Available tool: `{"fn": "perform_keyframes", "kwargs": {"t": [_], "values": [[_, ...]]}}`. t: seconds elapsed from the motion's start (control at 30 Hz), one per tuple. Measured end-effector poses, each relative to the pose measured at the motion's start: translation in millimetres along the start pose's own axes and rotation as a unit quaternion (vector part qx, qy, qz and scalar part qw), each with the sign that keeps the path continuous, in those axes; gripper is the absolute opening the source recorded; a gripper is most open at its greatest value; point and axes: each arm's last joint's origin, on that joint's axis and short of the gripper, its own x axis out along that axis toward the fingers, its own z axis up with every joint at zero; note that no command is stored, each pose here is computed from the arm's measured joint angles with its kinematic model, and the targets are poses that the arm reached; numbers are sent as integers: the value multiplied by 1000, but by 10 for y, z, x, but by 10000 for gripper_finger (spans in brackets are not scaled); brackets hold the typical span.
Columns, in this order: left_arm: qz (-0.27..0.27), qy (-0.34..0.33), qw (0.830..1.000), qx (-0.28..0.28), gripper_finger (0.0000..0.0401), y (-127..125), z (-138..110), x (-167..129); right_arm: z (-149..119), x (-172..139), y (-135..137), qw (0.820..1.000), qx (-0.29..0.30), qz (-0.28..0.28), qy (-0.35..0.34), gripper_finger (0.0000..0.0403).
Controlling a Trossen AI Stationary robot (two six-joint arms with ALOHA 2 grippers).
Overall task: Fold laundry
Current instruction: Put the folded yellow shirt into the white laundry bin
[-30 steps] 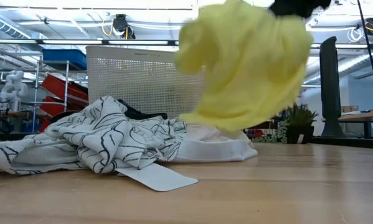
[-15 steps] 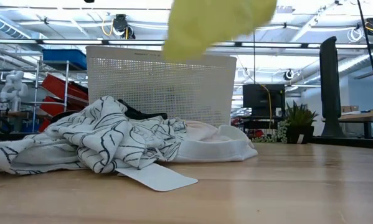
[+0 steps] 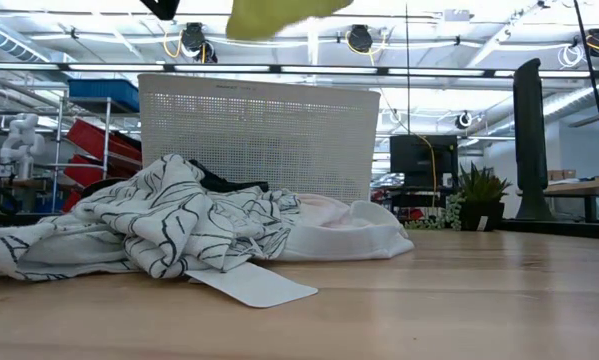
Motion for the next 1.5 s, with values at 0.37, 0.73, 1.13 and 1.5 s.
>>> {"fn": "perform_keyframes", "kwargs": {"t": [0.37, 0.73, 1.13, 1.5], "values": [[-20, -4, 1000, 4, 86, -96, -7, 11, -471, 834, -1396, 989, -25, -108, 95, 27], [-20, -5, 999, 41, 86, -111, -10, 9, -1492, 1211, -1721, 942, 89, -40, 321, 27], [-9, -6, 999, 33, 86, -105, -9, 9, -2114, 1513, -1426, 886, 141, -10, 443, 28], [-9, -6, 999, 31, 86, -105, -8, 8, -2095, 1497, -1574, 877, 162, -59, 448, 139]]}}
